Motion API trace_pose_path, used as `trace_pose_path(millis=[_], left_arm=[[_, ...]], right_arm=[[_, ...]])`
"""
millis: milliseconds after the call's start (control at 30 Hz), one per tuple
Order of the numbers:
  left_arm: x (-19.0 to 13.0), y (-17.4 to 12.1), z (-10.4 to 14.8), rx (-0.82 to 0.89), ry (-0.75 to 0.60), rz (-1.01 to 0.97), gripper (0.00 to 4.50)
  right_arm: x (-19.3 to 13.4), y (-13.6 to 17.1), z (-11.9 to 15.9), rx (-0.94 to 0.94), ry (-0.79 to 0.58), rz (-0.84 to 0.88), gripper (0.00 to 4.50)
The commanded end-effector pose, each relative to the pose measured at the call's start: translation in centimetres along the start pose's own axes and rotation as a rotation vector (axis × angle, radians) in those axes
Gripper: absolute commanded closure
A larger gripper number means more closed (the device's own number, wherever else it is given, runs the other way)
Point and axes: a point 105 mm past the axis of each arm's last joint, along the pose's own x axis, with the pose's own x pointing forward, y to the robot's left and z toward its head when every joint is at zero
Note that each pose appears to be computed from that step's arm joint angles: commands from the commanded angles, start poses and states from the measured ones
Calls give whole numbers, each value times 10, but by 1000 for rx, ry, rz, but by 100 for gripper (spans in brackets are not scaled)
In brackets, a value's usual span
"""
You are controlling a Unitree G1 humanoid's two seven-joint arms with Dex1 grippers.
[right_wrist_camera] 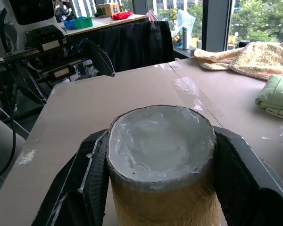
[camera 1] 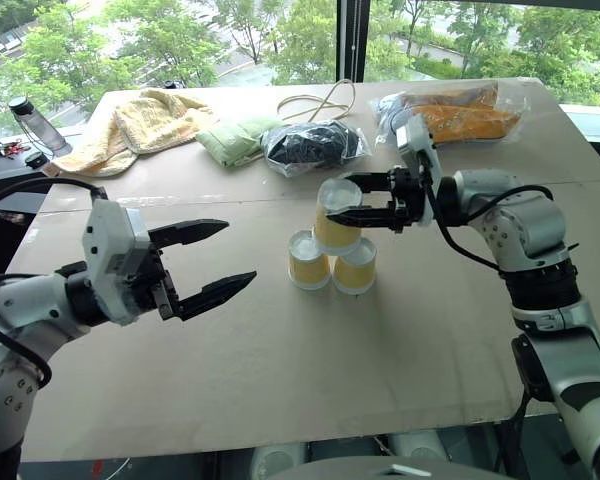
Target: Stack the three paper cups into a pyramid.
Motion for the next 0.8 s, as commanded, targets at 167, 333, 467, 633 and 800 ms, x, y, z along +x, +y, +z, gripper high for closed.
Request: trace_pose_path(millis=[167,333,467,633,800], left_arm=[[0,-1,5,32,-10,-15,0],[0,-1,4,32,-8,-17,0],[0,-1,4,34,-6,-18,0],[0,-1,4,32,-4,-20,0],[1,-1,3,28,-5,-23,0]], right_arm=[[2,8,11,-56,-18,35,224],[4,12,10,-51,-15,51,224],[5,13,8,-53,-9,48,224],[3,16,7,-50,1,63,89],[2,8,14,-76,-51,7,3]])
